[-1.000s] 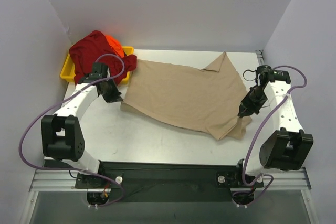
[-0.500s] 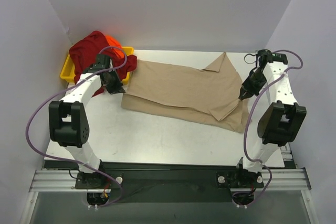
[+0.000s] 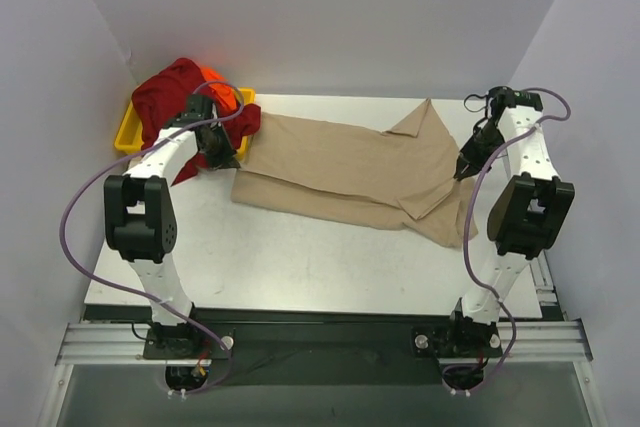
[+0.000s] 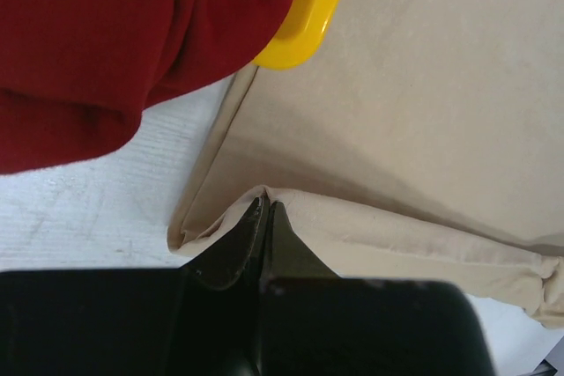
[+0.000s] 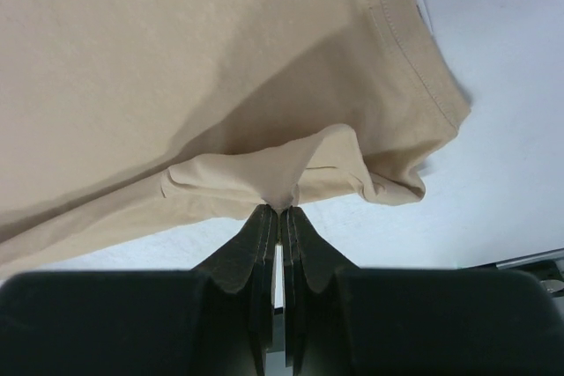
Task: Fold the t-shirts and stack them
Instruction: Fold the flattened tshirt in 1/3 of the way
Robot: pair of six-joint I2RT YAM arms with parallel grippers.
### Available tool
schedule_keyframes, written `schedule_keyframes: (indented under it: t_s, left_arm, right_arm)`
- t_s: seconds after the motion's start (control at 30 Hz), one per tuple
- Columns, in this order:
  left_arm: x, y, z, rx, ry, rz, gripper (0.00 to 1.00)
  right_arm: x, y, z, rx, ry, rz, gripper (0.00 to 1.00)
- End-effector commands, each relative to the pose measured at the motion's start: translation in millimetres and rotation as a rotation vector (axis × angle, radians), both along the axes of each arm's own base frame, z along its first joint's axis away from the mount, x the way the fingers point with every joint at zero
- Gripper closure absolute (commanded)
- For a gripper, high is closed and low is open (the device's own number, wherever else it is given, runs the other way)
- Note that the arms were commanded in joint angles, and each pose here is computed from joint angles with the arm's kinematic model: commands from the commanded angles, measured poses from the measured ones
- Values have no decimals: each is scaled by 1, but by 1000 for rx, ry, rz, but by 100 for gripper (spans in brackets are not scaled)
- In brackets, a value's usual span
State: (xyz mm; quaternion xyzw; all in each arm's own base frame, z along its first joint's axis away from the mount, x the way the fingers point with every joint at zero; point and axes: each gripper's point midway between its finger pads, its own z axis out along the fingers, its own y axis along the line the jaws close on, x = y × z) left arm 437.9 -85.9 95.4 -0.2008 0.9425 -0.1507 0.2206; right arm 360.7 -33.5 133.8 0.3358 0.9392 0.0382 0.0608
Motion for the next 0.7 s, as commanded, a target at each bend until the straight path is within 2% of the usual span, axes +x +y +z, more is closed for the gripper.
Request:
schedule_keyframes:
  t_s: [0.0,0.1,0.13,0.2,0.23,0.27,0.37,0.4,0.5,0.53,0.6,0.63,0.67]
  left_arm:
    - [22,1,19,-7,-69,-10,100]
    - [27,0,20,-9,-78,-17,82]
    - [29,-1,21,-12,-83,-18,67]
    - [33,-2,23,-15,-93,-25,60]
    - [34,-4,26,-21,-101,-33,58]
    - [35,-5,28,-21,-108,-38,53]
    - [35,-6,35,-15,-126,-46,48]
    - [34,-7,40,-13,-138,-51,47]
    - [30,-14,49,-12,-173,-66,47]
    - [24,-18,42,-18,-160,-73,47]
    - [19,-33,45,-39,-190,-93,47]
    - [10,-37,32,-42,-163,-99,47]
    - [5,-48,29,-53,-159,-113,46]
  right_arm:
    - [0,-3,2,2,26,15,100]
    - [5,-5,-2,4,30,15,100]
    - [8,-5,-2,5,27,17,100]
    - [17,-4,-5,24,18,24,98]
    - [20,-2,-5,34,10,35,91]
    - [26,-1,-8,50,8,43,71]
    - [40,3,-4,81,-32,69,48]
    - [43,3,-1,79,-43,74,45]
    - [37,-1,6,68,-60,95,40]
    - [25,-1,-1,66,-26,104,40]
    - [8,-1,0,57,-25,141,41]
    - [0,0,8,49,-49,151,42]
    - [-20,2,-10,63,3,164,43]
